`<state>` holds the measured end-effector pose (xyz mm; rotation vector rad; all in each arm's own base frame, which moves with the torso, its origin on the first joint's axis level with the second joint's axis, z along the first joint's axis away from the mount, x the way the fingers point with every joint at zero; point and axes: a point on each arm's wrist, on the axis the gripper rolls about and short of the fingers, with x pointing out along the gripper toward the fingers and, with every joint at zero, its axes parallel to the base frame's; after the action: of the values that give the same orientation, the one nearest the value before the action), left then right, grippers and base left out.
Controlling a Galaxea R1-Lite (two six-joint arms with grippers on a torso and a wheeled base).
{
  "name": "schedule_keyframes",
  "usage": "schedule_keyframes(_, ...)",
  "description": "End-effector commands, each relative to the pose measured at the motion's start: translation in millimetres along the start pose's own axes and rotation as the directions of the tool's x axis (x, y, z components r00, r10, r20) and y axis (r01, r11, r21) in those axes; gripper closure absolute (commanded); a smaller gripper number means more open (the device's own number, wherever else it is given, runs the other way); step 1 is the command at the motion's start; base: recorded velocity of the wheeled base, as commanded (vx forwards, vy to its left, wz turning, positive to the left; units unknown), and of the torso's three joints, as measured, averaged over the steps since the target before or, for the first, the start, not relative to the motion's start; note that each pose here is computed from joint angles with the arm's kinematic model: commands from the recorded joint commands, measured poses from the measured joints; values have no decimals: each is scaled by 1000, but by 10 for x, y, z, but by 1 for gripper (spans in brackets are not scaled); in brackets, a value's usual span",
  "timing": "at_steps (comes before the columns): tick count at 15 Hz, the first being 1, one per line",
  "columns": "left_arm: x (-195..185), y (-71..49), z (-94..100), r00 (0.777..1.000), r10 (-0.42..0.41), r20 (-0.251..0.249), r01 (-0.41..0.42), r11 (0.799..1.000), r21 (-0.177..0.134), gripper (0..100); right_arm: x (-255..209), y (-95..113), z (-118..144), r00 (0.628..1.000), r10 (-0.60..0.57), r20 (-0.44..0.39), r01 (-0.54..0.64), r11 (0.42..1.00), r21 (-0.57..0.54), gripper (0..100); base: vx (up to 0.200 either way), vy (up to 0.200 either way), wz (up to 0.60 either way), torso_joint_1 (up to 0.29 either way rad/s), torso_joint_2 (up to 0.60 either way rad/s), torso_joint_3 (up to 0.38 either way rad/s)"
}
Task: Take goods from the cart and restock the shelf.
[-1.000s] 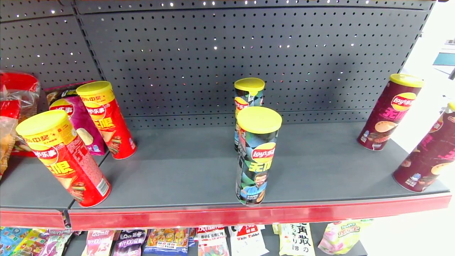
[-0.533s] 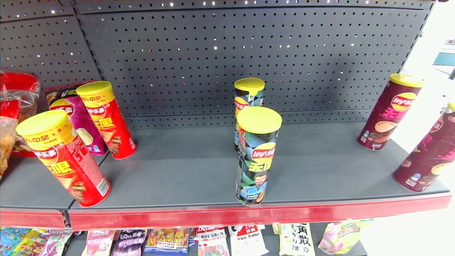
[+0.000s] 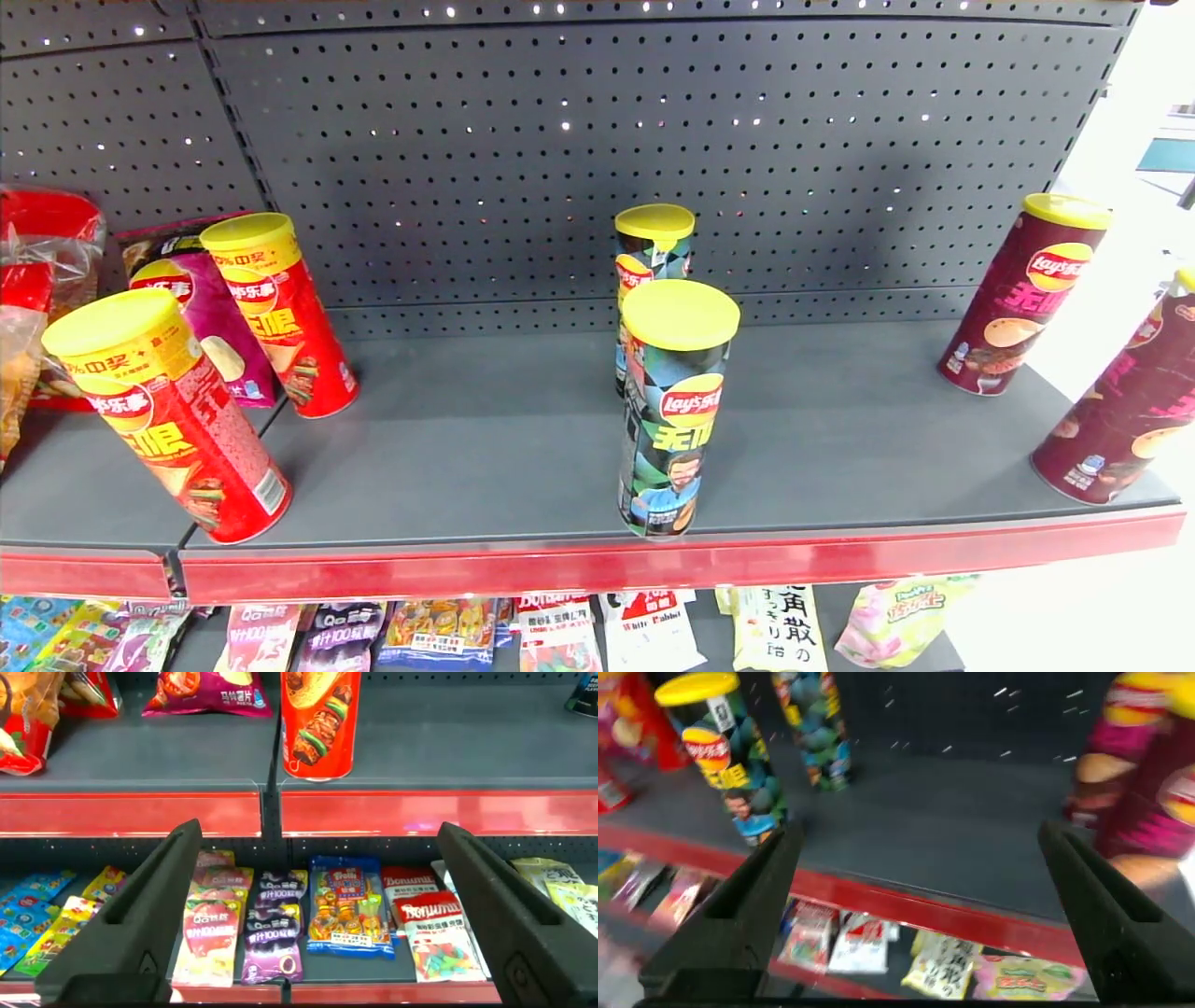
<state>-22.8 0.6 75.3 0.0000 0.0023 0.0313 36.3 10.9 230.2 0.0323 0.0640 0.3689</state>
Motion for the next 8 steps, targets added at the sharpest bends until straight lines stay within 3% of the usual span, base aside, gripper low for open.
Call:
schedule_keyframes(1,0,0,-1,1000,1,-1,-1,1000,0,0,1126,139,117,918,257,-301,-261,965,29,0,0,0,0,0,0,0)
schedule_keyframes(3,0,0,0,1000,1,1,-1,1000,0,0,1316,336,10,861,343,-376,-355,934,38,0,0,0,0,0,0,0)
schedule_keyframes(4,0,0,-1,1000,1,-1,-1,1000,0,0,1343,382,-15,851,350,-392,-367,930,34,0,0,0,0,0,0,0)
schedule_keyframes(6,0,0,-1,1000,1,-1,-1,1000,0,0,1631,507,-276,834,192,-518,-252,967,-47,0,0,0,0,0,0,0)
schedule_keyframes(8,0,0,-1,1000,1,-1,-1,1000,0,0,1773,571,-381,820,145,-554,-219,973,-71,0,0,0,0,0,0,0)
